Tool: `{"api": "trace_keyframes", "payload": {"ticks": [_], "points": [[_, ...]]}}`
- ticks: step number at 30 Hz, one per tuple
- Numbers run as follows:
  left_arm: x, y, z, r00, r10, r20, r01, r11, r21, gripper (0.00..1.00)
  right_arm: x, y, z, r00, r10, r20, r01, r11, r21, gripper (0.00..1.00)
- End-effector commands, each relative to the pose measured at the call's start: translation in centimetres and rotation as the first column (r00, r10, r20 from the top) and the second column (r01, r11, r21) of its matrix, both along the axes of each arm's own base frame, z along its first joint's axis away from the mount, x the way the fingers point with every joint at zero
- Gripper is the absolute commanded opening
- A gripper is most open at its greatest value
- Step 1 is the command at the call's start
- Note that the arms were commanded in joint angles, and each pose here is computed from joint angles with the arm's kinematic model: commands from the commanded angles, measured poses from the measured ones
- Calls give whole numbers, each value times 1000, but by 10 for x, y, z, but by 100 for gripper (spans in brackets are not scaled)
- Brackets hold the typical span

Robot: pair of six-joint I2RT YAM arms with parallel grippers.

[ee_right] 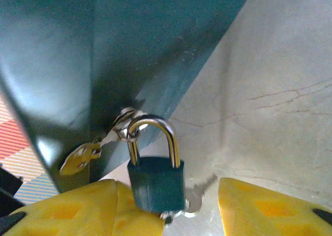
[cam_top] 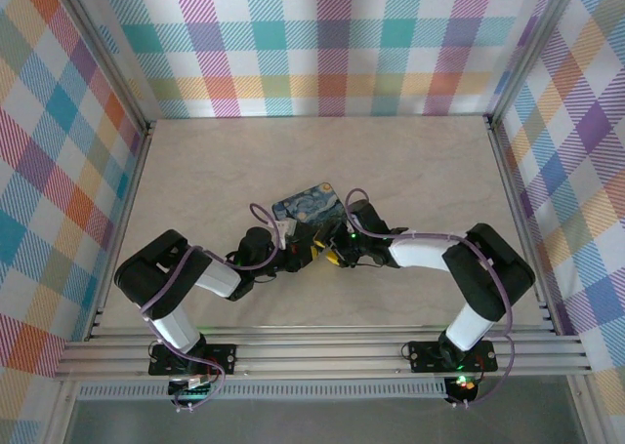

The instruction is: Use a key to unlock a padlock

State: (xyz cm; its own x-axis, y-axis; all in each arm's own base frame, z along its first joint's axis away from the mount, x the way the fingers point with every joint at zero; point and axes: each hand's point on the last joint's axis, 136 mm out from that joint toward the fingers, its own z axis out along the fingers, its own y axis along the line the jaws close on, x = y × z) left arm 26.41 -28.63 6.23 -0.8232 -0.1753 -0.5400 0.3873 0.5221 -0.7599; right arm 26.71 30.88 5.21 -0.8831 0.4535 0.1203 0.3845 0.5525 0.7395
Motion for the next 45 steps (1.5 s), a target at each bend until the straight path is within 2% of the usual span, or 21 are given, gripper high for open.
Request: {"api": "trace_keyframes", "payload": {"ticks": [1, 5, 10, 16, 18, 19, 21, 22, 24, 29, 33, 37, 45], "points": [[5, -11, 25, 999, -28, 31, 31, 994, -105, 0, 3, 9, 3, 1000, 1, 4, -1, 999, 50, 51], [5, -13, 27, 999, -33, 26, 36, 992, -119, 0, 5, 12, 1, 1000, 1, 3, -2, 998, 56, 43], [6, -13, 25, 999, -30, 19, 32, 994, -108, 0, 5, 9, 1, 1000, -1, 9, 1, 999, 44, 26], [7, -9, 17, 1000, -20, 13, 21, 998, -59, 0, 0, -1, 3, 1000, 25, 13, -24, 999, -44, 11], [7, -7, 17, 1000, -16, 18, 17, 999, -44, 0, 1, -2, 8, 999, 32, 32, -30, 998, -51, 13], [7, -6, 17, 1000, -11, 22, 12, 999, -39, 0, 1, -2, 10, 999, 32, 42, -30, 999, -45, 19], [7, -5, 18, 1000, -10, 26, 11, 999, -33, 0, 2, -2, 15, 998, 25, 63, -23, 999, -25, 41], [7, -4, 18, 1000, -9, 28, 9, 999, -31, 0, 3, -3, 19, 997, 15, 79, -14, 1000, -14, 46], [7, -4, 20, 1000, -5, 29, 6, 999, -32, 0, 5, -6, 27, 993, -8, 116, 7, 1000, 5, 48], [7, 4, 19, 1000, -7, 10, 8, 999, -51, 0, 10, -23, 38, 985, -68, 160, 68, 998, 1, 46], [13, 20, 16, 1000, 5, -8, -5, 999, -35, 0, 5, -40, 27, 989, -75, 125, 89, 990, -107, 35], [16, 30, 10, 1000, -10, -10, 11, 999, 52, 0, 6, -49, 15, 990, -88, 111, 103, 986, -135, 27], [7, 44, -4, 993, -110, 42, 94, 954, 285, 0, 17, -61, 3, 987, -99, 125, 117, 982, -146, 23]]}}
